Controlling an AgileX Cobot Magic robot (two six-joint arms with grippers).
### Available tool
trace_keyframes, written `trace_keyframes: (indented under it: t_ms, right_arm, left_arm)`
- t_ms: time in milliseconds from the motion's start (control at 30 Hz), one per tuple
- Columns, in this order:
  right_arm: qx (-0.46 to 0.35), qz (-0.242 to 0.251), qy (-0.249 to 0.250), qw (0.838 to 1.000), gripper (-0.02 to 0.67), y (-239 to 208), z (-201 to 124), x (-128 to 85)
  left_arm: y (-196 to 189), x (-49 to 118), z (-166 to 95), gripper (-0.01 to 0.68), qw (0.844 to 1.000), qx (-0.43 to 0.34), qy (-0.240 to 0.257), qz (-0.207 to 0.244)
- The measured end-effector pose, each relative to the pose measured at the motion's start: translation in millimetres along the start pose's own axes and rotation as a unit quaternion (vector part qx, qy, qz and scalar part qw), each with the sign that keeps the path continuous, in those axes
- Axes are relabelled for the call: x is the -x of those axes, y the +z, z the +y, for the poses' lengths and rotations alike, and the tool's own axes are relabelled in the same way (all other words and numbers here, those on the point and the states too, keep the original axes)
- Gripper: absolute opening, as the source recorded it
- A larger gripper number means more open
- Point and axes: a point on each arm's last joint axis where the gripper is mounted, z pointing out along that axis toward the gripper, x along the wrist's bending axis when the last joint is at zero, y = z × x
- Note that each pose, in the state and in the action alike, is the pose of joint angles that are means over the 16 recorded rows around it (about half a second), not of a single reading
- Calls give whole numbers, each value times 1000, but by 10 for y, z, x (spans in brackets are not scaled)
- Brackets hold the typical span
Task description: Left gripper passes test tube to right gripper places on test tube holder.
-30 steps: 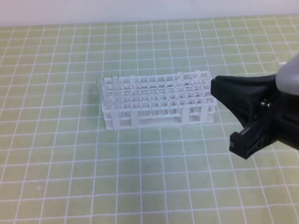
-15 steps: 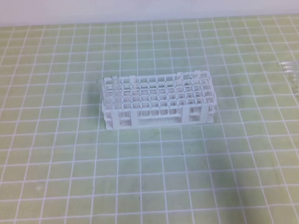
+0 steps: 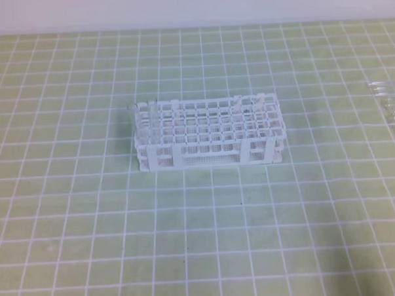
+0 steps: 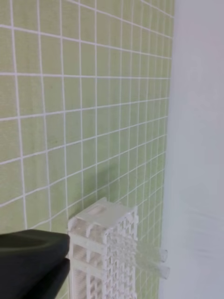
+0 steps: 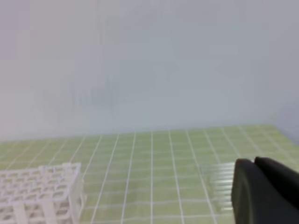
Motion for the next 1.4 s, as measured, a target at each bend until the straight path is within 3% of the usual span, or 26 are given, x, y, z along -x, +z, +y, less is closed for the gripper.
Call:
trace_keyframes:
  t_ms: [833, 1400]
  right_arm:
    - [-108, -9, 9, 994, -15, -106, -272, 8]
    - [-116, -7, 15, 993, -15, -109, -286, 4]
  left_arm:
    - [0, -7, -8, 0, 1000, -4, 0, 4]
    - [-1, -10, -6, 1, 1000, -4, 3, 5]
